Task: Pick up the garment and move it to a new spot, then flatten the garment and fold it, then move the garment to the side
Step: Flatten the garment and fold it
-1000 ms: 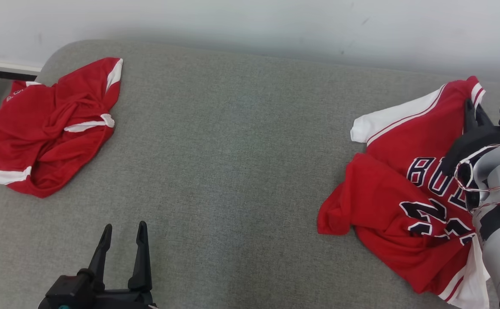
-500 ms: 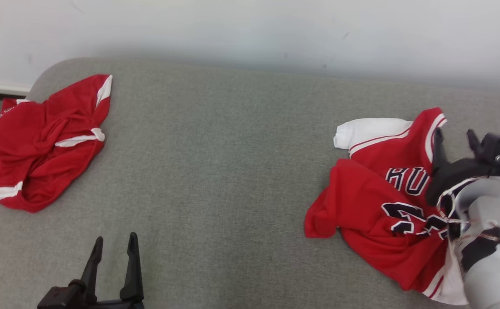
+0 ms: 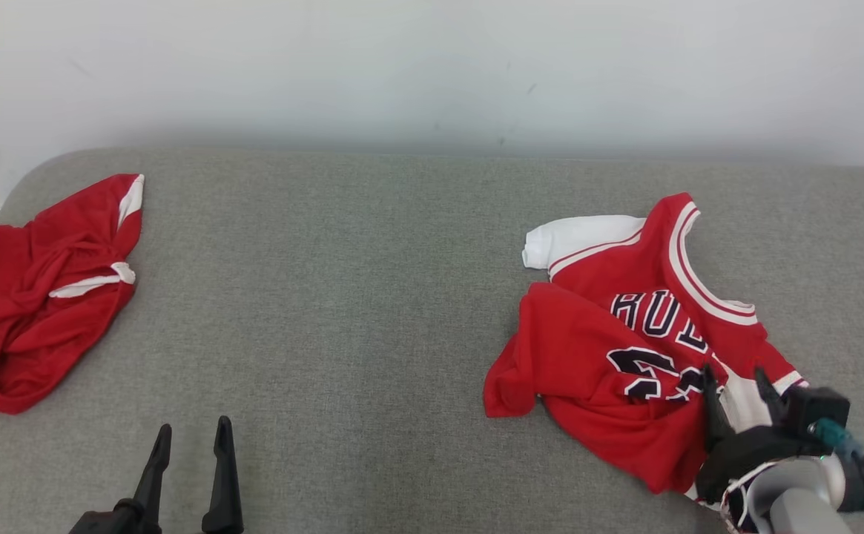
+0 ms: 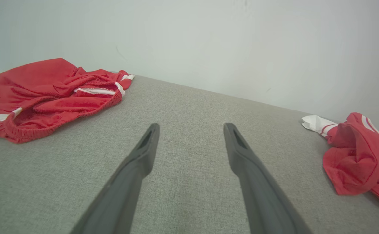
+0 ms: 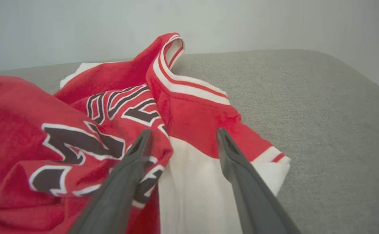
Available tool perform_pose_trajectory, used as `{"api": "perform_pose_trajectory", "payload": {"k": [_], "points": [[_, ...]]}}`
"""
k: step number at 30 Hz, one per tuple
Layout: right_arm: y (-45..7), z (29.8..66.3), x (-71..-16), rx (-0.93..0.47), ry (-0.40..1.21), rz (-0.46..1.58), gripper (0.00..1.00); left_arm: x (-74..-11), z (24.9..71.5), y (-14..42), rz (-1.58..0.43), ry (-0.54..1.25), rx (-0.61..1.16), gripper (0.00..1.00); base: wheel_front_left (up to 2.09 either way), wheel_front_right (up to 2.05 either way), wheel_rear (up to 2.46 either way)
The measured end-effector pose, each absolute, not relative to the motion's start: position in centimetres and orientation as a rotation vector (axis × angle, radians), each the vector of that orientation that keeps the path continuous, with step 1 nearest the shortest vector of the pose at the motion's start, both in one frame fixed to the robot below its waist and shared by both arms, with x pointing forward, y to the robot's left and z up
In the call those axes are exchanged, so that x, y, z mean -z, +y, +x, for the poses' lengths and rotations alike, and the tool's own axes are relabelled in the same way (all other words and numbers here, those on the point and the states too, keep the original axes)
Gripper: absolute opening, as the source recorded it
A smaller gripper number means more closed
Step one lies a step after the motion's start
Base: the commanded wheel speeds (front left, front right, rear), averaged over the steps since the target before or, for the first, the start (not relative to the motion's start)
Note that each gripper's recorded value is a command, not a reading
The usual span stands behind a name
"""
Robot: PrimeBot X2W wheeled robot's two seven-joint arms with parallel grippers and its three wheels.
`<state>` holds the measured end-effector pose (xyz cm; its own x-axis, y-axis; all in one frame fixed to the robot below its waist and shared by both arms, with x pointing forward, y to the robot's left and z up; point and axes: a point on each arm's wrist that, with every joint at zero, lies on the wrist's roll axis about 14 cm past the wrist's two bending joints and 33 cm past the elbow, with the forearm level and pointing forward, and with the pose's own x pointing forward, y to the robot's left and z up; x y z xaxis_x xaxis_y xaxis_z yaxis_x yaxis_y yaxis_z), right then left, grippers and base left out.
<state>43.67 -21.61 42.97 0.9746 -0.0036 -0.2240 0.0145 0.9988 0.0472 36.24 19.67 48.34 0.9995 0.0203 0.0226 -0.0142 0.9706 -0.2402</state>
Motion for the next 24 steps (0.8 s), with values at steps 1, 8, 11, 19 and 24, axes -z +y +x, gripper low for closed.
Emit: {"api": "perform_pose_trajectory", "payload": {"k": [1, 8, 11, 19, 24], "points": [[-21.5, 43.2, -42.5, 0.008, 0.236, 0.053, 1.00, -48.3, 36.3, 19.5, -0.242, -0.024, -0.013, 1.00, 0.00, 0.00, 0.00], [-21.1, 42.1, -41.9, 0.009, 0.236, 0.083, 1.00, -48.1, 36.2, 19.3, -0.244, -0.016, -0.008, 1.00, 0.00, 0.00, 0.00], [-20.9, 40.7, -41.1, 0.004, 0.247, 0.086, 1.00, -48.2, 35.9, 19.7, -0.243, -0.020, -0.020, 1.00, 0.00, 0.00, 0.00], [-22.0, 37.5, -40.3, 0.035, 0.276, 0.096, 1.00, -48.1, 35.3, 19.7, -0.246, -0.016, -0.021, 1.00, 0.00, 0.00, 0.00], [-21.7, 37.1, -40.1, 0.032, 0.298, 0.104, 0.52, -48.1, 35.5, 19.3, -0.247, -0.017, -0.009, 1.00, 0.00, 0.00, 0.00]]}}
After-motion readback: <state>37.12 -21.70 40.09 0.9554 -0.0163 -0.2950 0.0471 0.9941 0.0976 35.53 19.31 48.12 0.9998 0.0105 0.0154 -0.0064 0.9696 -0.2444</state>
